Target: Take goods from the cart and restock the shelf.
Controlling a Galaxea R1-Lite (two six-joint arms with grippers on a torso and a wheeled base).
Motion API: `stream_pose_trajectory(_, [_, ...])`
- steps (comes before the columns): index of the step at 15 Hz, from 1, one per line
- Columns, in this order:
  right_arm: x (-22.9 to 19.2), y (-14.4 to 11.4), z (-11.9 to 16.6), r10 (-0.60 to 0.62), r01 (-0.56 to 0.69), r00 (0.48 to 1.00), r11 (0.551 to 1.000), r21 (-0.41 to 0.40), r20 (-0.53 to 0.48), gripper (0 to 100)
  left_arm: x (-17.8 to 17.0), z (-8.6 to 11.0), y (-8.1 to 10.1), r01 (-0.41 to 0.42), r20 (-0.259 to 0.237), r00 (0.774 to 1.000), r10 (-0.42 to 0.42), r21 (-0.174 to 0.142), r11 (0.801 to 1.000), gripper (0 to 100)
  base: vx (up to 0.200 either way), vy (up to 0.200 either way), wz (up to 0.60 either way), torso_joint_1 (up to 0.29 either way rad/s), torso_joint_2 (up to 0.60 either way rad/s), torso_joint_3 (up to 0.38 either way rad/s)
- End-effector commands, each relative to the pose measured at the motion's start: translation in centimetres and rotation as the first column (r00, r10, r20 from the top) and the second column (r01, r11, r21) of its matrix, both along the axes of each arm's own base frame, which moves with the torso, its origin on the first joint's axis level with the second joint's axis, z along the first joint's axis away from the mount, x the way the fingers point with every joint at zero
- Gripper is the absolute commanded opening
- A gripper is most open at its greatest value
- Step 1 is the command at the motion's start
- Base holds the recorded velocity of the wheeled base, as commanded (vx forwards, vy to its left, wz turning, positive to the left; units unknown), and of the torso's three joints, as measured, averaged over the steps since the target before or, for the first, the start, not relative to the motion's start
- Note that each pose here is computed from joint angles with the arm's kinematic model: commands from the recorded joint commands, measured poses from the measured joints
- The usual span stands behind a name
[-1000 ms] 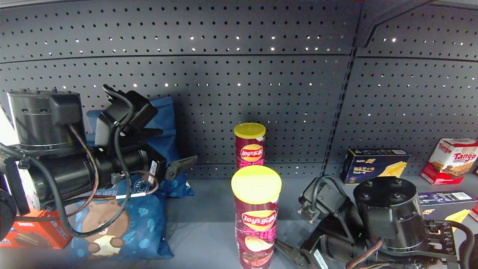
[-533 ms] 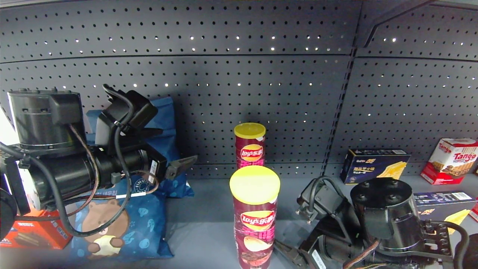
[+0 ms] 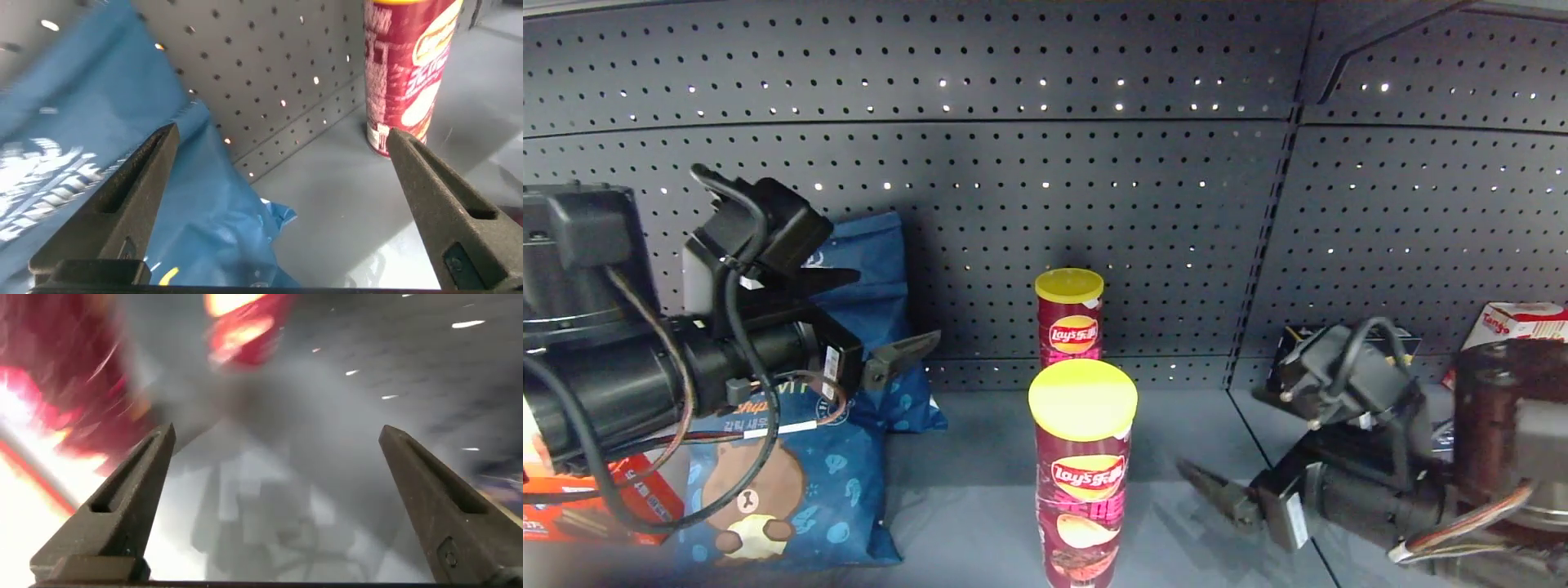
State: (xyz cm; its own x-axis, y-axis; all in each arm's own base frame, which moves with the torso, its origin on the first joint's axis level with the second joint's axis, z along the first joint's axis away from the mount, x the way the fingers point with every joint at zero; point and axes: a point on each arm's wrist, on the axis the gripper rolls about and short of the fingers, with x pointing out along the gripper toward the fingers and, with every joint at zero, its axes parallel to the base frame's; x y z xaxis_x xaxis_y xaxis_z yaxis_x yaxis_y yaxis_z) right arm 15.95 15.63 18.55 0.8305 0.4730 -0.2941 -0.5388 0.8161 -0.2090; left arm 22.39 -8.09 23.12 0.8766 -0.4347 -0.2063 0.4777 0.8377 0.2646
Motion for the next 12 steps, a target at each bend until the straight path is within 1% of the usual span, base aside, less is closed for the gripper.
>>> stream_pose_trajectory(1, [-0.9,-5.3,3.7,-0.185,0.169,0.974,0.977,0.132,0.128,100,-3.4,2.3,1.9,-0.032,0.1,0.994,0.036,-0.044,0.999,100,0.0,0.0,0.0,0.0,0.0,0.0])
stream_pose_trajectory(2, [-1.1,-7.4,4.5,-0.274,0.247,0.948,0.954,0.168,0.162,100,-4.9,2.6,2.9,-0.058,0.132,0.989,0.065,-0.057,0.997,100,0.0,0.0,0.0,0.0,0.0,0.0])
stream_pose_trajectory(3, [-1.8,-9.4,5.1,-0.361,0.323,0.913,0.924,0.204,0.192,100,-6.9,2.7,4.0,-0.076,0.158,0.983,0.089,-0.082,0.994,100,0.0,0.0,0.0,0.0,0.0,0.0])
stream_pose_trajectory(4, [-3.1,-11.5,5.2,-0.454,0.405,0.865,0.884,0.233,0.215,100,-9.4,2.3,5.1,-0.093,0.178,0.978,0.112,-0.116,0.989,100,0.0,0.0,0.0,0.0,0.0,0.0])
stream_pose_trajectory(5, [-4.6,-13.1,4.5,-0.528,0.474,0.82,0.843,0.255,0.222,100,-11.6,1.3,6.0,-0.136,0.187,0.969,0.161,-0.137,0.981,100,0.0,0.0,0.0,0.0,0.0,0.0])
stream_pose_trajectory(6, [-6.5,-14.2,3.3,-0.582,0.521,0.782,0.807,0.276,0.225,100,-13.7,-0.2,6.8,-0.187,0.195,0.957,0.214,-0.148,0.971,100,0.0,0.0,0.0,0.0,0.0,0.0])
stream_pose_trajectory(7, [-7.3,-14.6,2.6,-0.606,0.546,0.764,0.791,0.277,0.223,100,-14.5,-0.9,7.0,-0.214,0.195,0.951,0.241,-0.15,0.965,100,0.0,0.0,0.0,0.0,0.0,0.0])
stream_pose_trajectory(8, [-9.1,-15.2,0.7,-0.653,0.595,0.725,0.754,0.279,0.219,100,-16.2,-2.8,7.5,-0.274,0.191,0.934,0.301,-0.158,0.949,100,0.0,0.0,0.0,0.0,0.0,0.0])
stream_pose_trajectory(9, [-10.5,-15.6,-1.1,-0.676,0.621,0.705,0.734,0.275,0.215,100,-17.4,-4.6,7.7,-0.302,0.177,0.928,0.328,-0.16,0.94,100,0.0,0.0,0.0,0.0,0.0,0.0])
stream_pose_trajectory(10, [-11.6,-15.9,-2.3,-0.696,0.642,0.684,0.717,0.273,0.218,100,-18.4,-6.0,7.7,-0.319,0.158,0.926,0.343,-0.161,0.934,100,0.0,0.0,0.0,0.0,0.0,0.0])
stream_pose_trajectory(11, [-13.1,-16.1,-3.6,-0.709,0.654,0.668,0.704,0.279,0.224,100,-19.8,-7.4,7.8,-0.333,0.152,0.922,0.357,-0.163,0.929,100,0.0,0.0,0.0,0.0,0.0,0.0])
stream_pose_trajectory(12, [-13.9,-16.2,-4.3,-0.71,0.656,0.668,0.703,0.275,0.221,100,-20.5,-7.9,7.9,-0.334,0.153,0.921,0.358,-0.165,0.928,100,0.0,0.0,0.0,0.0,0.0,0.0])
